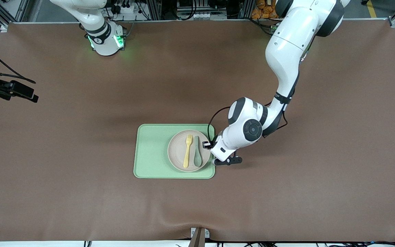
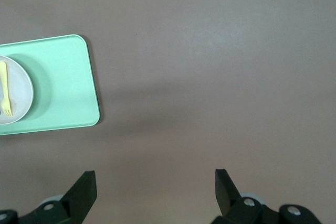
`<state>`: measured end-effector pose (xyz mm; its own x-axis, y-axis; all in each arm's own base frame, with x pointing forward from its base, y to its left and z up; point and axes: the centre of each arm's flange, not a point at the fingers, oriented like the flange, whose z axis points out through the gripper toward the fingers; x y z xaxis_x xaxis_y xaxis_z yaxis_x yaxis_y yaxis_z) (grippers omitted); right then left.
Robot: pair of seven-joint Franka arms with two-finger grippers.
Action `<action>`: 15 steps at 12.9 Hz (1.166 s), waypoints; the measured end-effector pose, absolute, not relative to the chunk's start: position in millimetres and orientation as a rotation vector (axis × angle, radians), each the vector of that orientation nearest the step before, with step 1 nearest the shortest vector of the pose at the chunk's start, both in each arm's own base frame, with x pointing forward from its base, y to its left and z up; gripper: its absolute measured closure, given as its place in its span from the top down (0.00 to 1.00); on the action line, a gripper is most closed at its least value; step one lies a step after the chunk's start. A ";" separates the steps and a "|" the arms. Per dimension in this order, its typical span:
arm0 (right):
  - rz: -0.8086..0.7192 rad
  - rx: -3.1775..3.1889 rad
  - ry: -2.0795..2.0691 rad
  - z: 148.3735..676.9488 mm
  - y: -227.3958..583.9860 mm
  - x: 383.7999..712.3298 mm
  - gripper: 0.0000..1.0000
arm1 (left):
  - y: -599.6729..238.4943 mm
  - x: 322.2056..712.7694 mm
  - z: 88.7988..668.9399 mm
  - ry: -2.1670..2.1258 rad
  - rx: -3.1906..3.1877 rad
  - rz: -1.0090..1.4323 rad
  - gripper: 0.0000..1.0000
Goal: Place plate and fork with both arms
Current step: 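Slide the white plate onto the green tray with the left gripper, then open the left gripper to release the plate on the tray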
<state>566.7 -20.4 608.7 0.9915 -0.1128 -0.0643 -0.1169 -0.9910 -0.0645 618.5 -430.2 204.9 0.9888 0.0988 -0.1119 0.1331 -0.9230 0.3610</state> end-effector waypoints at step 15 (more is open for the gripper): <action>0.144 -3.056 0.166 597.4 -29.1 569.0 1.00 | -419.7 645.4 282.8 0.129 2.767 0.050 0.99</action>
<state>569.0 -29.1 597.4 0.9897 -0.1040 -0.0980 -0.1113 -0.9911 -0.0724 645.4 -419.7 282.8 0.9952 0.0966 0.0176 0.0836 -0.9279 0.3634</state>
